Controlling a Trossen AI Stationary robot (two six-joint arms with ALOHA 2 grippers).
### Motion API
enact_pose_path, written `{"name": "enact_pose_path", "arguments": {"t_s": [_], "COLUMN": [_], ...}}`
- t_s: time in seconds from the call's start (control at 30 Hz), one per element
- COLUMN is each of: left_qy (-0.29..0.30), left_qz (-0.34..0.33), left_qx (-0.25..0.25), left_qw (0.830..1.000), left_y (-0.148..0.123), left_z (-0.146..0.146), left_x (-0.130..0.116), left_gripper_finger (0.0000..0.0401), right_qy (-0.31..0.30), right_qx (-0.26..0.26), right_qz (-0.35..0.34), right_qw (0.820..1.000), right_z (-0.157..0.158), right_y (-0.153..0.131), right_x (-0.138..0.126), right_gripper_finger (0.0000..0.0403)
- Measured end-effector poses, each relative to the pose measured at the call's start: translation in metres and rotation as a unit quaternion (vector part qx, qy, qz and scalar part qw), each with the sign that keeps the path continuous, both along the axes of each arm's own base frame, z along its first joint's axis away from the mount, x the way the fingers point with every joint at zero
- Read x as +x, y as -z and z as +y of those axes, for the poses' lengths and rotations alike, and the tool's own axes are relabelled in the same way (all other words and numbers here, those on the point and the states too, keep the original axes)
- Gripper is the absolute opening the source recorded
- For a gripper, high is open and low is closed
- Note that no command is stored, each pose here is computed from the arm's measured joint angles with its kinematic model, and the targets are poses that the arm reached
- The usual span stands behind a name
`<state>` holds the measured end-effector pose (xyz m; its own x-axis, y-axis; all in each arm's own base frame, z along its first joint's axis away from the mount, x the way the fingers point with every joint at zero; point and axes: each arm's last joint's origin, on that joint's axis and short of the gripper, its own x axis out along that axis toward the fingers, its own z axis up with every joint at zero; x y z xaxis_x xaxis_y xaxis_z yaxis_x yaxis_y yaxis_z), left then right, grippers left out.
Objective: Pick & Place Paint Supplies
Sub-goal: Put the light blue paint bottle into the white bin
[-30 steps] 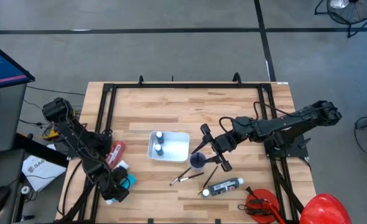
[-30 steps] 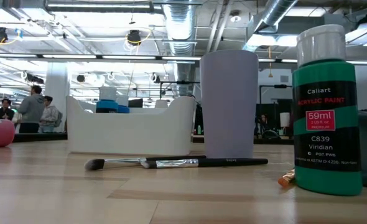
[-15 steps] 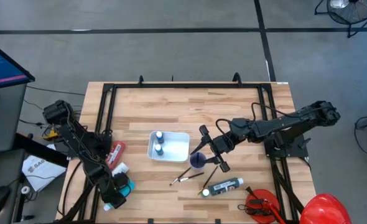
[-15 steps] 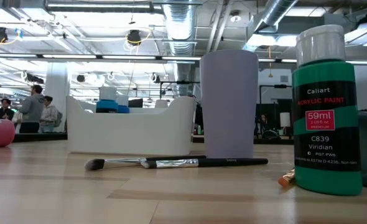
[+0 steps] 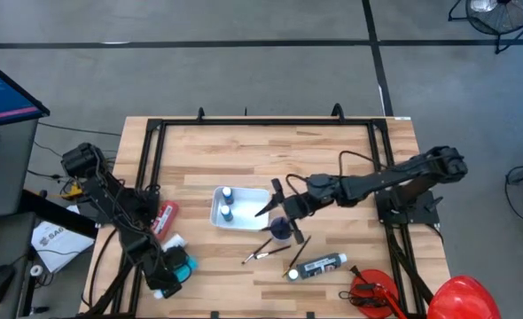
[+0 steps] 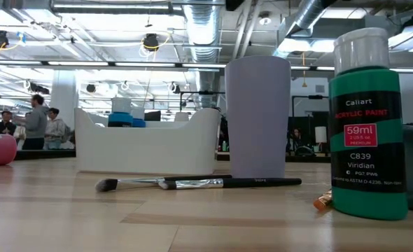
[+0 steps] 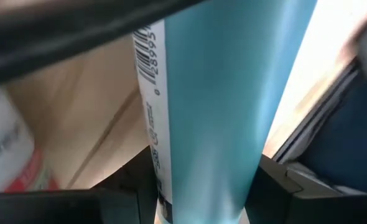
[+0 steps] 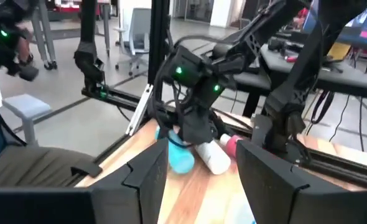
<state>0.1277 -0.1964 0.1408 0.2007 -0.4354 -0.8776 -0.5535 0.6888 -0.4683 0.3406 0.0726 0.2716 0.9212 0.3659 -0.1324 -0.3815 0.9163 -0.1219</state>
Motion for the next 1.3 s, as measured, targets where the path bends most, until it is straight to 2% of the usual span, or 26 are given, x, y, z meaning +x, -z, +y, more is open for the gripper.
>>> {"name": "enact_pose_path", "arguments": {"t_s": [0.17,0.4,0.6,0.93,1.3], "left_qy": [0.022,0.053,0.069,0.081,0.097], "left_qz": [-0.043,-0.136,-0.190,-0.206,-0.208], "left_qx": [-0.008,0.016,0.038,0.043,0.042], "left_qw": [0.999,0.989,0.979,0.974,0.972], "left_y": [-0.012,-0.029,-0.040,-0.043,-0.043], "left_z": [-0.005,-0.007,-0.006,-0.002,0.010], "left_x": [0.009,0.027,0.038,0.046,0.060], "left_gripper_finger": [0.0162,0.0162,0.0162,0.0162,0.0162], "right_qy": [0.000,-0.006,-0.006,-0.038,-0.030], "right_qx": [0.004,-0.004,0.020,0.009,0.026], "right_qz": [0.034,0.104,0.151,0.209,0.211], "right_qw": [0.999,0.995,0.988,0.977,0.977], "right_z": [0.006,0.018,0.026,0.042,0.043], "right_y": [0.009,0.016,0.016,0.020,0.011], "right_x": [0.022,0.054,0.072,0.080,0.083], "right_gripper_finger": [0.0177,0.0182,0.0196,0.0267,0.0322]}}
